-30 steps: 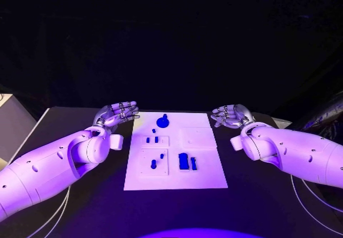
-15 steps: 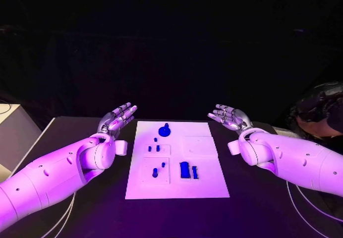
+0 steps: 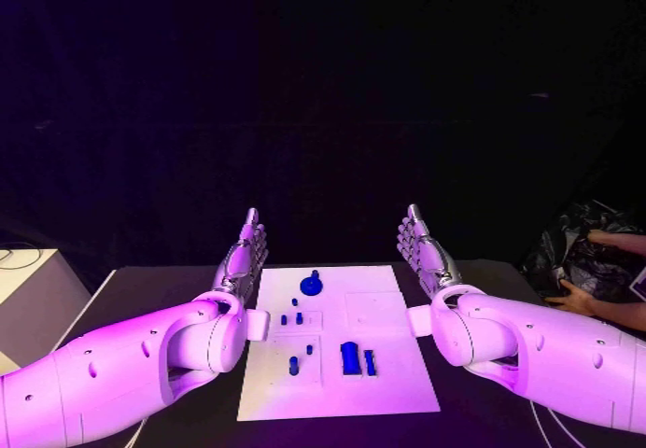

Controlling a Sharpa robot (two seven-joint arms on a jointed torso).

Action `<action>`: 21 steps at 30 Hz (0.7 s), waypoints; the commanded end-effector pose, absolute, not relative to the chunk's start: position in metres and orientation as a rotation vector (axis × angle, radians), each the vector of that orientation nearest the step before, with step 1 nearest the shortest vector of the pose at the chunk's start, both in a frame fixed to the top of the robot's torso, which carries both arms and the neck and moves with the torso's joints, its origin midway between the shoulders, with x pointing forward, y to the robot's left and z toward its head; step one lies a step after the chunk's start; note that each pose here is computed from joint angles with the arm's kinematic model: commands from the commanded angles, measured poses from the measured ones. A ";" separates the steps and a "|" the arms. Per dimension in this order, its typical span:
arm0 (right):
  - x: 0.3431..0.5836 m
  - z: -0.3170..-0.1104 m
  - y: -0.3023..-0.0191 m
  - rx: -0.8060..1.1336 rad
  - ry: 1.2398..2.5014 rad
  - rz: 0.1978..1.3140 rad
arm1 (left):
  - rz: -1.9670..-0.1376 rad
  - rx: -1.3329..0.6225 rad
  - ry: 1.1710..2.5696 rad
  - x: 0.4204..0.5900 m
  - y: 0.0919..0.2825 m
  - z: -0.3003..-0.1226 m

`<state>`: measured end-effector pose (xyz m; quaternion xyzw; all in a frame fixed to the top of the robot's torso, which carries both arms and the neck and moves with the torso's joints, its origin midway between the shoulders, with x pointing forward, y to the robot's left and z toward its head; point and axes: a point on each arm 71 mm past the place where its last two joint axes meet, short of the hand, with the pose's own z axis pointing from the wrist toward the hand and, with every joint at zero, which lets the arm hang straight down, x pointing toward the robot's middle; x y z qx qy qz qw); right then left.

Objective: Assemble the parts on the task board

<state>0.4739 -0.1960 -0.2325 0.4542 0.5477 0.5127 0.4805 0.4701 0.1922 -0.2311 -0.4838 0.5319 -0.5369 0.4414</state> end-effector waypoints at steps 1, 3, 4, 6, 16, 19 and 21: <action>0.467 -0.227 -0.197 1.190 1.229 1.220 | -1.238 -1.213 1.217 0.465 0.195 -0.225; 0.464 -0.225 -0.194 1.201 1.222 1.225 | -1.232 -1.210 1.218 0.463 0.193 -0.225; 0.463 -0.225 -0.193 1.205 1.220 1.227 | -1.230 -1.209 1.218 0.462 0.193 -0.224; 0.462 -0.224 -0.192 1.209 1.218 1.229 | -1.229 -1.209 1.218 0.462 0.192 -0.224; 0.462 -0.224 -0.192 1.209 1.218 1.229 | -1.229 -1.209 1.218 0.462 0.192 -0.224; 0.462 -0.224 -0.192 1.209 1.218 1.229 | -1.229 -1.209 1.218 0.462 0.192 -0.224; 0.462 -0.224 -0.192 1.209 1.218 1.229 | -1.229 -1.209 1.218 0.462 0.192 -0.224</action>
